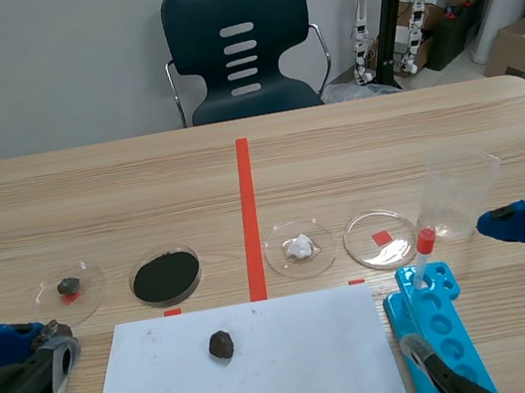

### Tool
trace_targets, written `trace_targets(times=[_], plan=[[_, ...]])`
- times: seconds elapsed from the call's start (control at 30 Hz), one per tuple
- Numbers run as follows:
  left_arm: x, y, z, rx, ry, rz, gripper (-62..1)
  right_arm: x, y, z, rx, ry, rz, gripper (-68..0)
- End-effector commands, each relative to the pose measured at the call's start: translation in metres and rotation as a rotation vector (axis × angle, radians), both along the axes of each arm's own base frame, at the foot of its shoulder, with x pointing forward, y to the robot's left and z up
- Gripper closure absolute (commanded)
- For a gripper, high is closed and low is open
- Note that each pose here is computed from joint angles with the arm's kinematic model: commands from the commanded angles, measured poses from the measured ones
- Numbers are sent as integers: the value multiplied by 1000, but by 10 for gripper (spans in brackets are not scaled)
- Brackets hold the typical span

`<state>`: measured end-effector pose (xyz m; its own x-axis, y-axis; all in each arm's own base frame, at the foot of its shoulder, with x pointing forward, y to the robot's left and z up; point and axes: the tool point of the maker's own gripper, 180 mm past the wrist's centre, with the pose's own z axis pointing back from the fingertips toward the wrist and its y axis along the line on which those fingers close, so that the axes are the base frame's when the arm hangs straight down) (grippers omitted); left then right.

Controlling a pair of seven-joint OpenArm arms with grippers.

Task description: Rub the mineral on the streak plate below the first streak

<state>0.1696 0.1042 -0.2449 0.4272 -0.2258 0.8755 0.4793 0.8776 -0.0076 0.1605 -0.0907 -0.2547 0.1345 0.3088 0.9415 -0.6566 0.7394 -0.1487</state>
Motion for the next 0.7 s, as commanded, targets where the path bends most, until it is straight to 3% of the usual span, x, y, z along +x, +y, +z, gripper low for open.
trace_targets(times=[0.0, 0.67], plan=[[3, -4, 8, -16, -28, -5, -26, 4, 0, 5, 10, -22, -5, -638], [3, -4, 8, -10, -30, -7, -26, 4, 0, 5, 10, -22, -5, -638]])
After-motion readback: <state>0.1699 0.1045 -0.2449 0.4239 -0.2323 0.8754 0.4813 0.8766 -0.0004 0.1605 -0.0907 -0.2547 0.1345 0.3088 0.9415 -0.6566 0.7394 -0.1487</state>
